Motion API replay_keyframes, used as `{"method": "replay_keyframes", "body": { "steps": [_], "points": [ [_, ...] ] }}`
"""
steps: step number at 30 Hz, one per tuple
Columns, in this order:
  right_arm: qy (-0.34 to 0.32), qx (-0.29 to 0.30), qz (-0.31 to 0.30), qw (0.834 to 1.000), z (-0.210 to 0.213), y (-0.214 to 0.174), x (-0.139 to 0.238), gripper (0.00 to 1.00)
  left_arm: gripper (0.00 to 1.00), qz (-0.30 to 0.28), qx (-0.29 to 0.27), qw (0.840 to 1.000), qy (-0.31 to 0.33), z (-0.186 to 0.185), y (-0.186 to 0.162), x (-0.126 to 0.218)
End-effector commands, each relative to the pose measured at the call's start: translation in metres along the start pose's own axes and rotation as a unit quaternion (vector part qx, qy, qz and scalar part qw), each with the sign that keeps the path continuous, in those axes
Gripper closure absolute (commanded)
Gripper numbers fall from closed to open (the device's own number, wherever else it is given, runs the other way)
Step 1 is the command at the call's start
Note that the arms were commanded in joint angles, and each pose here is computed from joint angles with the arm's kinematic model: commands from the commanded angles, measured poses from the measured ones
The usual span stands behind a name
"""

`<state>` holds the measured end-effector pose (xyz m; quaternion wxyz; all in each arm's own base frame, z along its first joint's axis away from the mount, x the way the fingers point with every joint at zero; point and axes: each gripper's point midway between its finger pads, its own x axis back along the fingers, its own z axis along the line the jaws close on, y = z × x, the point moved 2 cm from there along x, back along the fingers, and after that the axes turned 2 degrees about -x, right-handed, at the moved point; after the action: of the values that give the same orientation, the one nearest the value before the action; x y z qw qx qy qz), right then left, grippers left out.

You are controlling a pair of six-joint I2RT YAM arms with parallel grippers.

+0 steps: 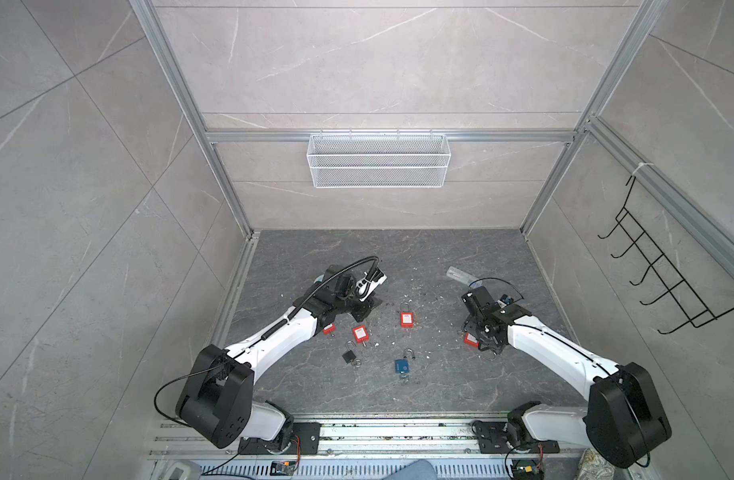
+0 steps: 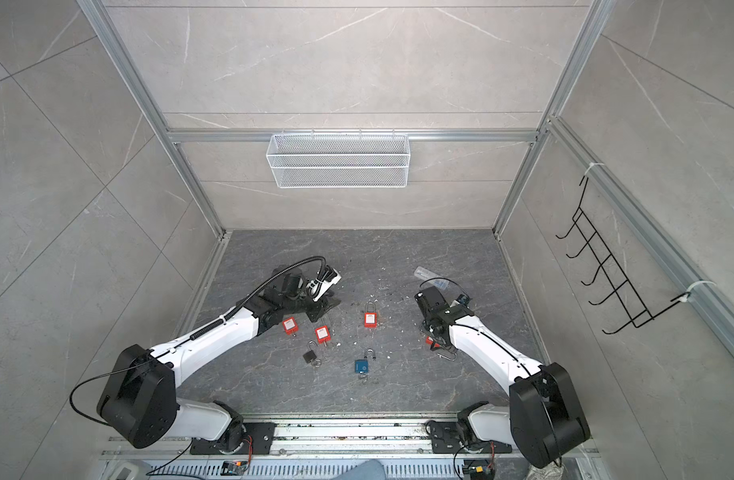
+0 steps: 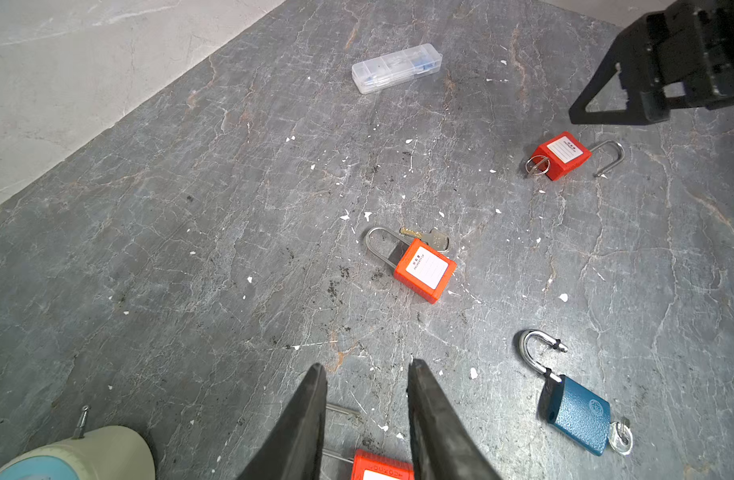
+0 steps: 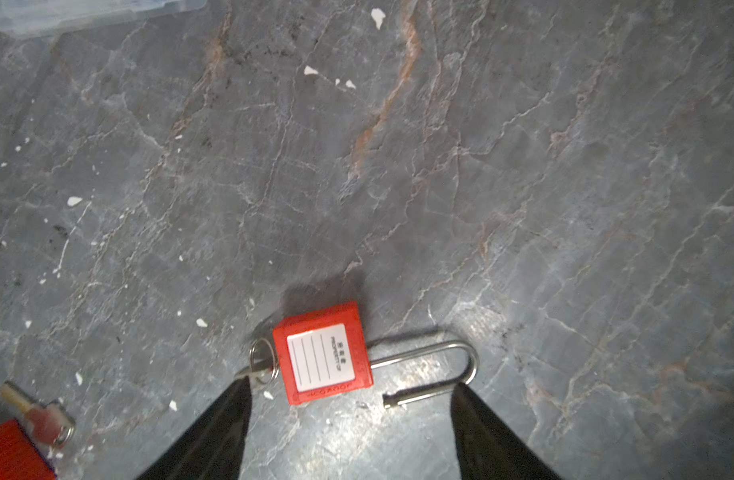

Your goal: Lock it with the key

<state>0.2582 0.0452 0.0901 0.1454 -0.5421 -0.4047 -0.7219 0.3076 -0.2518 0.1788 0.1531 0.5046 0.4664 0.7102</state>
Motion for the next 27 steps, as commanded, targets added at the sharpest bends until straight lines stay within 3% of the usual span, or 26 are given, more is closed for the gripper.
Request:
{"method": "replay_keyframes", "body": {
  "steps": [1, 11, 20, 23, 27],
  "points": [
    [-0.004, -0.022, -0.006, 1.0, 0.002, 0.002, -0.008, 0.23, 0.65, -0.014, 0.006, 1.0, -0.001, -0.001, 0.005, -0.001],
    [0.001, -0.022, 0.034, 0.999, 0.014, -0.012, -0.035, 0.24, 0.65, -0.002, 0.005, 1.0, 0.005, -0.002, -0.004, 0.002],
    [0.047, 0.132, 0.051, 0.989, 0.045, -0.024, -0.043, 0.29, 0.65, 0.0, 0.01, 1.0, 0.007, -0.001, -0.004, 0.002],
    [0.103, 0.211, 0.065, 0.97, 0.074, -0.036, -0.04, 0.31, 0.65, -0.001, 0.012, 1.0, 0.005, -0.001, -0.003, 0.0],
    [0.145, 0.333, 0.05, 0.93, 0.106, -0.054, -0.027, 0.35, 0.65, -0.004, 0.017, 1.0, 0.004, -0.001, -0.001, -0.001]
  ]
}}
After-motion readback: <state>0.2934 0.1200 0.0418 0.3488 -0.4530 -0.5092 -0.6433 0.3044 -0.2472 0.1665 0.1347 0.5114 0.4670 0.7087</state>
